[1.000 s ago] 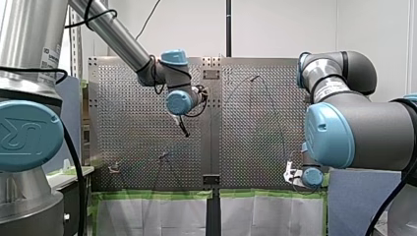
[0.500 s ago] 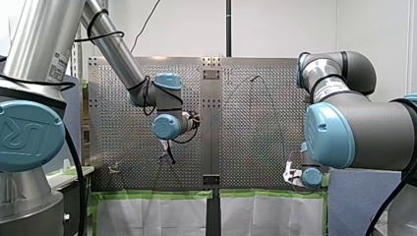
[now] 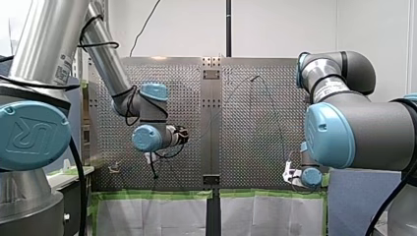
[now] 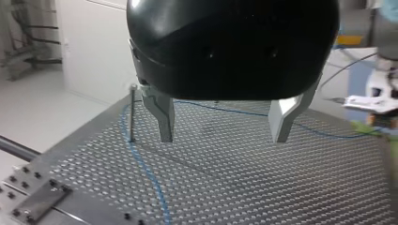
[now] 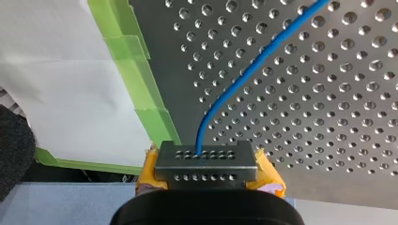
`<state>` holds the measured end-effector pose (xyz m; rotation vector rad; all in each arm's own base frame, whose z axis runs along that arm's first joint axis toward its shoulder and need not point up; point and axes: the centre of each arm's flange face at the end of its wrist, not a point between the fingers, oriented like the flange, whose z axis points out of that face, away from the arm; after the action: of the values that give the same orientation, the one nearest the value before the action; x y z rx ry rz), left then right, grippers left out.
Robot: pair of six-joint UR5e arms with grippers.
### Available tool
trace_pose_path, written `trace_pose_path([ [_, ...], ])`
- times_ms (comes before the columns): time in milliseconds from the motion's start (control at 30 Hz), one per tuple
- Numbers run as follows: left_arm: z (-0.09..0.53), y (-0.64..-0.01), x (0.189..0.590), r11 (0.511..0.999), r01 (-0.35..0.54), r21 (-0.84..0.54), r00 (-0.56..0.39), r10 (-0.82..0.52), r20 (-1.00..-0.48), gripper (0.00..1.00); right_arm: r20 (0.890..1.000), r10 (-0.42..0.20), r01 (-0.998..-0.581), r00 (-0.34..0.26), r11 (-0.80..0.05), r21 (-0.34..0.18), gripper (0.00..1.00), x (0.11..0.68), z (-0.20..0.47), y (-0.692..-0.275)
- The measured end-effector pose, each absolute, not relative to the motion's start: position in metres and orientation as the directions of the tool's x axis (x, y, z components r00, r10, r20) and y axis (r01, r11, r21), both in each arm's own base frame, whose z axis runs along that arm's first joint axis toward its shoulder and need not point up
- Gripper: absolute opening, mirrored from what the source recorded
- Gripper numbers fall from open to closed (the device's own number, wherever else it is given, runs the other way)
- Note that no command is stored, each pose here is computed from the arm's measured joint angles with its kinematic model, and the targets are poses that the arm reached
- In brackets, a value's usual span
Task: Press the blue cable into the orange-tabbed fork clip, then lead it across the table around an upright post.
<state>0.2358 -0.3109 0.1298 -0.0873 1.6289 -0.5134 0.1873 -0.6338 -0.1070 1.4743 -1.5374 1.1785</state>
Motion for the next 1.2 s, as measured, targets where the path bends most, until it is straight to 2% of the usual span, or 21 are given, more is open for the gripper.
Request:
trace_pose_path([
  [367,0.104,-0.28,0.205,0.926,0.221,-0.306,-0.2,-0.265,-0.943,1.0,0.925,-0.365,-0.989,-0.105,-0.063,-0.137,0.0,0.189,-0.107,-0.633],
  [533,0.105,-0.279,0.207,0.928,0.225,-0.296,-0.176,-0.26,-0.949,1.0,0.928,-0.366,-0.991,-0.066,-0.087,-0.104,0.0,0.196,-0.105,-0.633],
  [667,0.109,-0.284,0.212,0.928,0.235,-0.288,-0.154,-0.257,-0.954,1.0,0.925,-0.378,-0.99,-0.046,-0.105,-0.093,0.0,0.201,-0.104,-0.633],
  [833,0.11,-0.285,0.214,0.93,0.239,-0.278,-0.145,-0.249,-0.958,1.0,0.919,-0.391,-0.99,-0.041,-0.112,-0.092,0.0,0.203,-0.104,-0.631],
  [1200,0.111,-0.285,0.214,0.931,0.239,-0.277,-0.144,-0.248,-0.958,1.0,0.919,-0.393,-0.989,-0.04,-0.113,-0.091,0.0,0.203,-0.104,-0.631],
])
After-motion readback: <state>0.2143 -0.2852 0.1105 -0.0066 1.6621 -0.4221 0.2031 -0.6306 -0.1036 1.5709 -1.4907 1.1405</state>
